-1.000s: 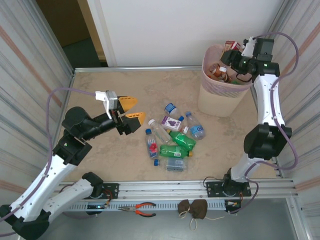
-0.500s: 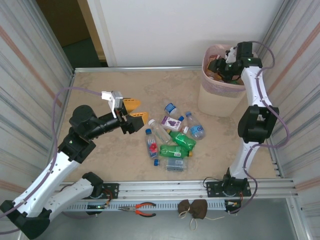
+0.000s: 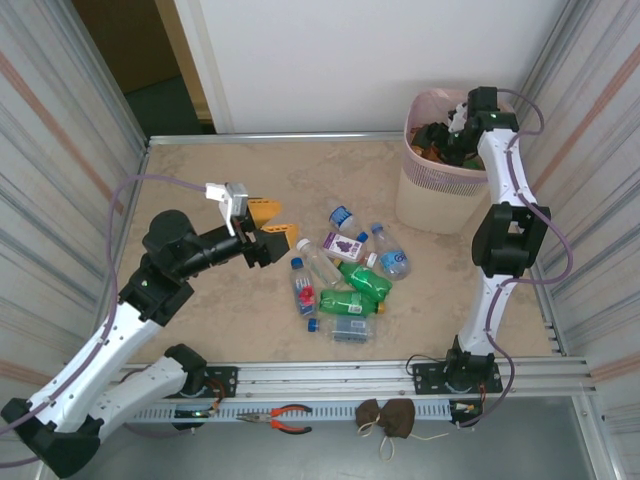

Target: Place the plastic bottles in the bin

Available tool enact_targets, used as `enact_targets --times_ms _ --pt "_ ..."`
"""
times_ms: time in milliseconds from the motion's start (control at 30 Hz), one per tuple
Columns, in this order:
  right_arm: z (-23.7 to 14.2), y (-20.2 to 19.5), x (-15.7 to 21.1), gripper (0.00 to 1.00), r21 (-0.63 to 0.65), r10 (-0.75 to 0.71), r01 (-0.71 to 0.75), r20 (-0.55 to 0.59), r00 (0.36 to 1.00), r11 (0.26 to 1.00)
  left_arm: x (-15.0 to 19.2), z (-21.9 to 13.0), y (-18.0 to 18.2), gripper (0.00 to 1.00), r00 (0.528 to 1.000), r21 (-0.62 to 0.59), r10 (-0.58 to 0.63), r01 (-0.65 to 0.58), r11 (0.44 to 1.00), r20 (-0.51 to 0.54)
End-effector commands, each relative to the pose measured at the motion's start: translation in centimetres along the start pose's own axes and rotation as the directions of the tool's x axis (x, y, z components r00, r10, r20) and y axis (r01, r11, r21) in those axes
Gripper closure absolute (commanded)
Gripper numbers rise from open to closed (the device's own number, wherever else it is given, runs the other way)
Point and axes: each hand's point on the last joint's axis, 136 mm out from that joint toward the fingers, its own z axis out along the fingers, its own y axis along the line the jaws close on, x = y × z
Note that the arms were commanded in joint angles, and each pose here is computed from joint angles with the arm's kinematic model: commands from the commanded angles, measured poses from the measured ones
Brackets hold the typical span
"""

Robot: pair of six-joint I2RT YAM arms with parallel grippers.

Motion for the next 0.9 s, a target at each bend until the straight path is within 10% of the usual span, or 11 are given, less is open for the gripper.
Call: enact_targets --times_ms 0,400,867 --pt "-2.4 0.8 -0.6 0.23 0.020 -0.007 0.006 0.041 0.999 1.000 0.2 0.1 0.7 0.19 1.000 -0.030 -0.018 0.018 0.999 -0.008" --pt "-9.8 3.6 -0.5 0.23 0.045 -0.085 0.078 0.169 0.982 0.996 5.1 1.6 5.1 0.30 0.959 -0.230 -0.185 0.134 0.964 -0.216" --pt "-17.2 5.2 2.6 0.23 0.051 -0.139 0.130 0.287 0.948 0.990 17.2 0.8 11.3 0.38 0.758 -0.616 -0.481 0.133 0.776 -0.442"
